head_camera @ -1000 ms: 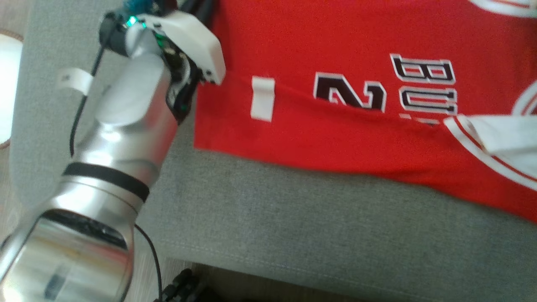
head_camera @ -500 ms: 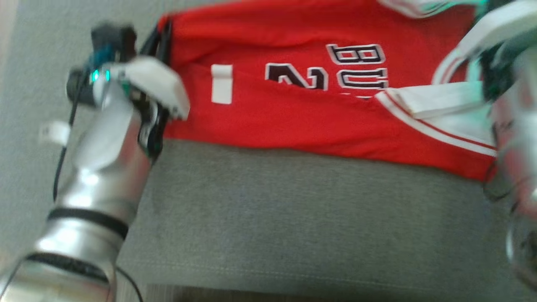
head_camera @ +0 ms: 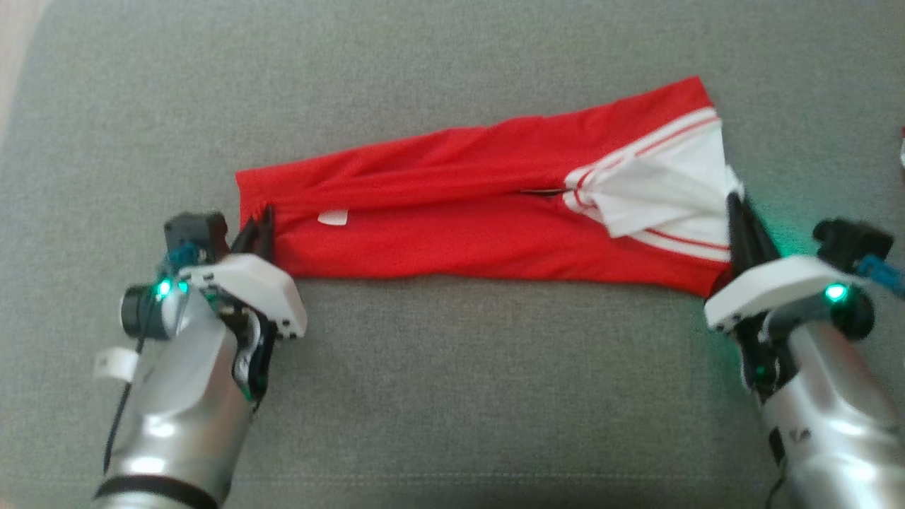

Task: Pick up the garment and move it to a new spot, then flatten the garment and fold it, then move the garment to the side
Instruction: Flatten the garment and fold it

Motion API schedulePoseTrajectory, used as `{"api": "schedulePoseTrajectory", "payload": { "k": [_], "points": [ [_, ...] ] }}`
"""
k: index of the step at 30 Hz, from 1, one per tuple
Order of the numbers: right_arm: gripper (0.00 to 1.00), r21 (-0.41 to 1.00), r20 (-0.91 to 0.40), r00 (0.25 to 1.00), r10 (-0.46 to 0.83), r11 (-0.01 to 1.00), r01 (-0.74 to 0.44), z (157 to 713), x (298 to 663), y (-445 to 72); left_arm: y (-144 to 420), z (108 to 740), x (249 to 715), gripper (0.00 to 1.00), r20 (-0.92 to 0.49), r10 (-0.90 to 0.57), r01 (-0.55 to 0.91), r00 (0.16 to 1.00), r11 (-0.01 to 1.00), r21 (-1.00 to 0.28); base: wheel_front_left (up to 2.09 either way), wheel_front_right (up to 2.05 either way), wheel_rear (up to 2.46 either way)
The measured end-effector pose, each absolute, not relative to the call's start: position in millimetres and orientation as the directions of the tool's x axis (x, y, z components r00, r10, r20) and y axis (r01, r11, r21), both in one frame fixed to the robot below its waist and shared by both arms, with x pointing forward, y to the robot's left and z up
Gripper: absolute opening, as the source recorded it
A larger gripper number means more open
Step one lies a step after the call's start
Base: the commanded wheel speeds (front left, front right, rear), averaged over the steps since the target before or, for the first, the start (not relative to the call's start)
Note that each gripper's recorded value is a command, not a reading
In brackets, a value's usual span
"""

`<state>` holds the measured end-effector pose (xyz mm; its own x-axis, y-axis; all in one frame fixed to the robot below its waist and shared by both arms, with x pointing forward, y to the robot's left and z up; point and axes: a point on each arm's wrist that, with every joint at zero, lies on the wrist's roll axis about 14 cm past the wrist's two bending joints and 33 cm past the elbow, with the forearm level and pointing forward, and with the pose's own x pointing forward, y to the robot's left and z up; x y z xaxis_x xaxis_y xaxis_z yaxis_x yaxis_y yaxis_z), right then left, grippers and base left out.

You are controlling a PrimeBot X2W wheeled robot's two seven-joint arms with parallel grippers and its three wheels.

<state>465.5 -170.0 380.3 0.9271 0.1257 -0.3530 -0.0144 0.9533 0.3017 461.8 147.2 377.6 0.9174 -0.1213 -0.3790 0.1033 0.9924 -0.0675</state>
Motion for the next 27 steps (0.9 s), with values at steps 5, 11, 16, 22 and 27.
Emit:
{"api": "schedulePoseTrajectory", "payload": {
  "k": [5,11,16,22,27],
  "points": [
    [1.0,0.337,-0.307,0.943,0.132,0.941,-0.023,396,461,-169,157,387,448,1.0,-0.342,-0.042,0.016,0.939,0.997,-0.079,0.0,0.0,0.0],
    [1.0,0.334,-0.273,0.955,0.114,0.942,-0.017,409,471,-174,171,380,403,1.0,-0.351,0.042,-0.087,0.935,0.99,-0.115,0.0,0.0,0.0],
    [1.0,0.298,-0.405,0.904,0.132,0.955,-0.006,376,462,-166,178,378,378,1.0,-0.357,0.071,-0.122,0.931,0.985,-0.123,0.0,0.0,0.0],
    [0.52,0.312,-0.48,0.856,0.194,0.949,-0.04,363,465,-137,186,388,369,1.0,-0.33,0.089,-0.137,0.94,0.983,-0.126,0.0,0.0,0.0],
    [0.0,0.351,-0.48,0.841,0.248,0.933,-0.075,365,460,-114,181,390,363,1.0,-0.323,0.077,-0.127,0.943,0.982,-0.138,0.0,0.0,0.0]
  ]
}}
